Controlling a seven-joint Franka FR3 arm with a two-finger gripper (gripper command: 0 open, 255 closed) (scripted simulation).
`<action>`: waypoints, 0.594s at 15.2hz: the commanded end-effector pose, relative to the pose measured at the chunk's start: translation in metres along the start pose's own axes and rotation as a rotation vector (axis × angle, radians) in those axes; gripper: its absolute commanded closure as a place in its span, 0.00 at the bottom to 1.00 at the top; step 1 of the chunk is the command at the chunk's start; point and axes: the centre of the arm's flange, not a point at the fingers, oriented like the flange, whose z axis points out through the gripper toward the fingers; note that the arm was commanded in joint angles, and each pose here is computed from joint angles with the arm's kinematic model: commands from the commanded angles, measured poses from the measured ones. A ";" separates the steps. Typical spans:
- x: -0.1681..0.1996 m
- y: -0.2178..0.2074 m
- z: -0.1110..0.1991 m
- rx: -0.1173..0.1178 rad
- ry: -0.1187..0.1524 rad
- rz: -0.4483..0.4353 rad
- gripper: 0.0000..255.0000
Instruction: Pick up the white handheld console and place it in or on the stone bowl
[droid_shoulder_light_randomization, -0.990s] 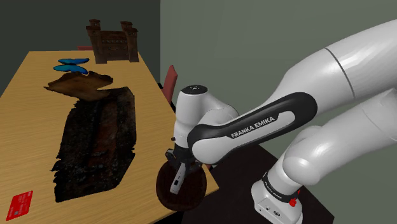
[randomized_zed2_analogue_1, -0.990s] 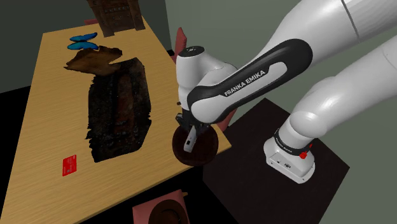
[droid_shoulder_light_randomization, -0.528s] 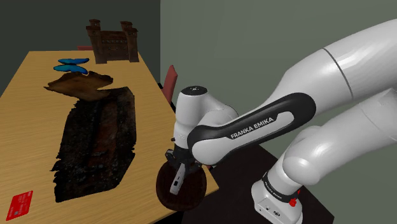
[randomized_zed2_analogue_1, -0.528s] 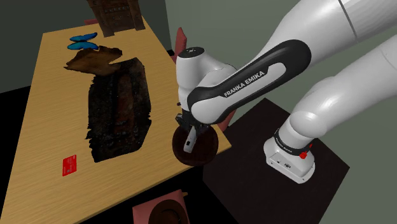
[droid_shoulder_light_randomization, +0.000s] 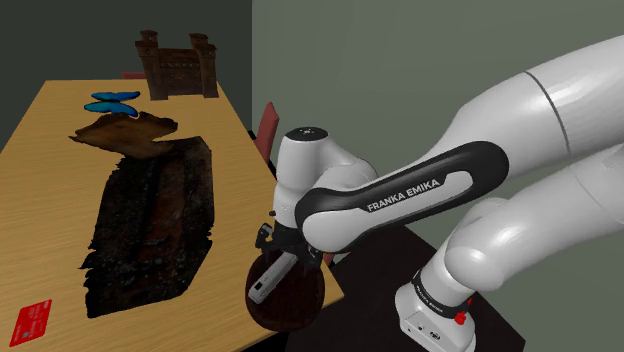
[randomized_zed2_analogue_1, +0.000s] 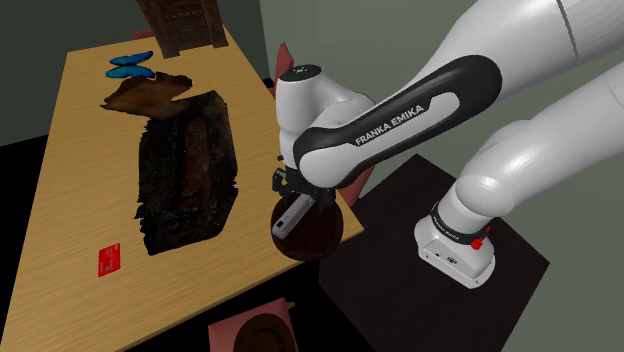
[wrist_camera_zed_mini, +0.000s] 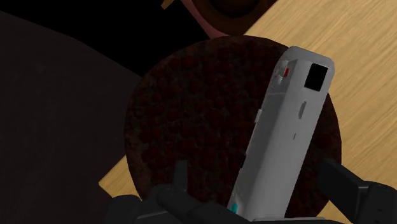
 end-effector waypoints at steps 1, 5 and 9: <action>0.001 0.000 -0.024 -0.002 0.000 0.000 0.00; 0.001 0.000 -0.034 -0.002 0.000 0.000 0.00; 0.001 0.000 -0.034 -0.002 0.000 0.000 0.00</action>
